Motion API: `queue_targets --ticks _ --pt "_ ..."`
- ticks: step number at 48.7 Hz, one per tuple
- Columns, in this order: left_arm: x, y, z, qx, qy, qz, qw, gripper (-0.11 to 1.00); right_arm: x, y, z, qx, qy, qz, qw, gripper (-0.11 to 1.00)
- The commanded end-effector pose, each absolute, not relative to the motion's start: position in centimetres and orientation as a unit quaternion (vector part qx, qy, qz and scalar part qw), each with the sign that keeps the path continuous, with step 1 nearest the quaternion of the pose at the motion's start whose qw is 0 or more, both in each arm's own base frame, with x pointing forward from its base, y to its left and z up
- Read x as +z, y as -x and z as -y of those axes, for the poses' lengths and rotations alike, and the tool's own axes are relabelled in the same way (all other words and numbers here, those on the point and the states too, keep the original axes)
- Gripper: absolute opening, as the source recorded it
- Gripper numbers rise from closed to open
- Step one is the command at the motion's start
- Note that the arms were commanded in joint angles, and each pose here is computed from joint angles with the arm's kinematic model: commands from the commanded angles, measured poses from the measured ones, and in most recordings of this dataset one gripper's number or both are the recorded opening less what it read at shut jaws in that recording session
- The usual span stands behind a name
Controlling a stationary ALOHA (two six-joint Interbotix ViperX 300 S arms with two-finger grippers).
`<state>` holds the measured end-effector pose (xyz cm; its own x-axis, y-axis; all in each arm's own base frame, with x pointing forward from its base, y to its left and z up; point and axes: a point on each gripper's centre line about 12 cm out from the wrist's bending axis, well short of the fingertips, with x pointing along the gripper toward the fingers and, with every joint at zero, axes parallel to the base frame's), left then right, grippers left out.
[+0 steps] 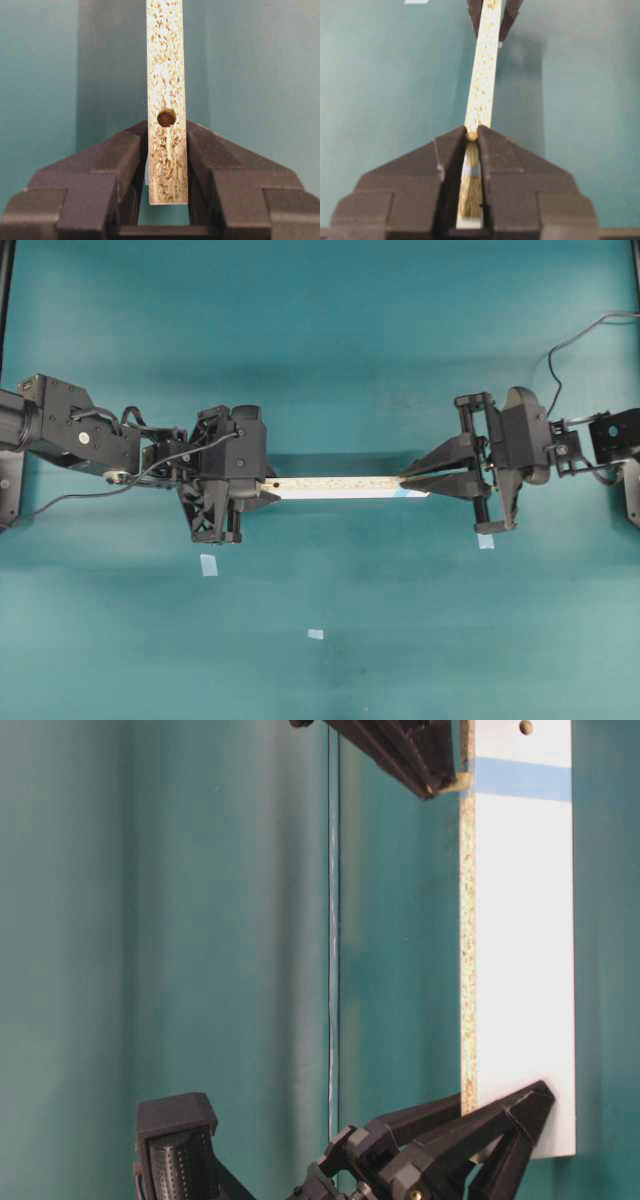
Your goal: Insert the rod into the hole on the wooden board.
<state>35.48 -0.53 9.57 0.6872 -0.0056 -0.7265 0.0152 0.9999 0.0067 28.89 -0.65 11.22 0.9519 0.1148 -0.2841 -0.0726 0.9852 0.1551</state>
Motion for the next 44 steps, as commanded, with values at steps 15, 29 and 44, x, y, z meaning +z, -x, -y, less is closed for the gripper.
queue_targets --ticks 15,29,44 --pt "10.8 -36.0 0.8 -0.008 -0.006 -0.377 0.926 0.33 12.0 -28.6 0.6 0.049 -0.069 -0.136 0.987 0.12" --pt "10.8 -35.9 0.8 -0.008 -0.006 -0.378 0.926 0.33 11.6 -29.2 0.8 0.041 -0.065 -0.162 0.984 0.12" --pt "10.8 -36.0 0.8 -0.008 -0.006 -0.377 0.926 0.33 11.0 -29.0 0.9 0.035 -0.064 -0.191 0.979 0.12"
